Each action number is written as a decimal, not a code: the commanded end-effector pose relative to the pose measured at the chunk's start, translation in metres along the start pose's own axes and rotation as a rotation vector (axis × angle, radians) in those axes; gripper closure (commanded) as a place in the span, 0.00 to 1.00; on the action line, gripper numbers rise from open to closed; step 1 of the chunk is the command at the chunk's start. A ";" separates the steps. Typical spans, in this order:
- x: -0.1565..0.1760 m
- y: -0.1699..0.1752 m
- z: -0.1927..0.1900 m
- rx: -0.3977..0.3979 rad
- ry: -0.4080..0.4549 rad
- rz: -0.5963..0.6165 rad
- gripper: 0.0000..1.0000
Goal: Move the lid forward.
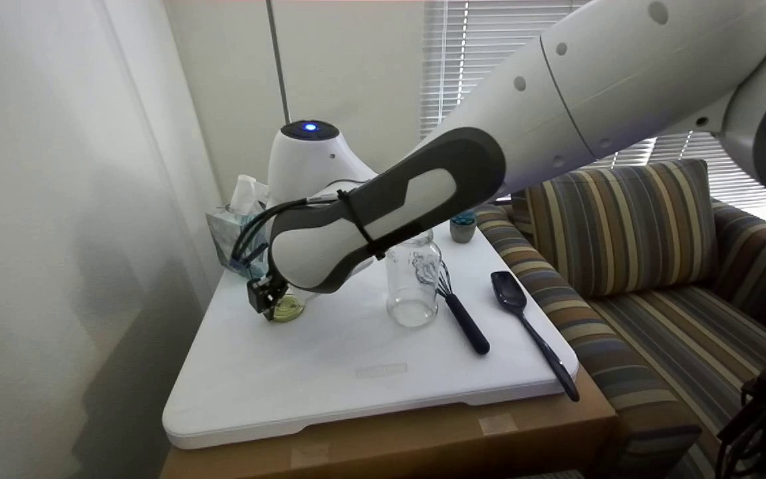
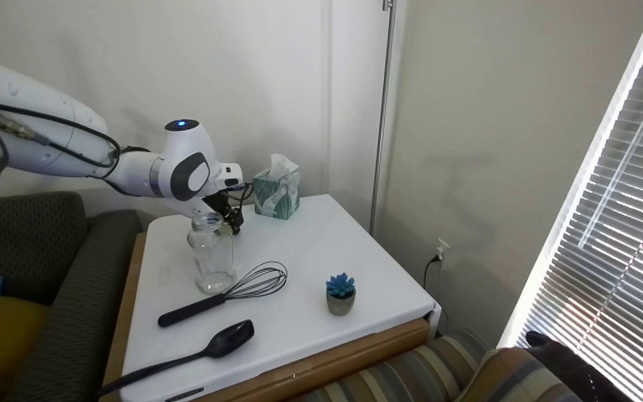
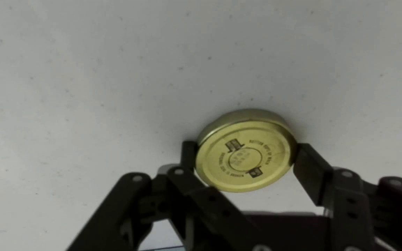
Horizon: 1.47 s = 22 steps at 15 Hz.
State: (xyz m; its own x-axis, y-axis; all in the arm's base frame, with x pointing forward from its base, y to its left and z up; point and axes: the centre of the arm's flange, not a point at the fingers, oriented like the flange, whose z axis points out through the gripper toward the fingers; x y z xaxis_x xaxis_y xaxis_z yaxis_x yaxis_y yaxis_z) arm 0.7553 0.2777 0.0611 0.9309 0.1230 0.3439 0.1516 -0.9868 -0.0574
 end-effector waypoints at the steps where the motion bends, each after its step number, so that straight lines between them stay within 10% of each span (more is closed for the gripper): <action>1: -0.005 -0.005 0.016 0.001 -0.084 -0.074 0.53; 11: -0.028 -0.026 0.002 0.006 -0.194 -0.240 0.53; 22: -0.053 -0.028 -0.020 0.165 -0.273 -0.702 0.53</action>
State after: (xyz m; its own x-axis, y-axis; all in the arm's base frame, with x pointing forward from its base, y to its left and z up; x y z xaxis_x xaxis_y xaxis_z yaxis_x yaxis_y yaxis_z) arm 0.7310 0.3187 0.0679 0.7211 0.6674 0.1858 0.6835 -0.7292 -0.0333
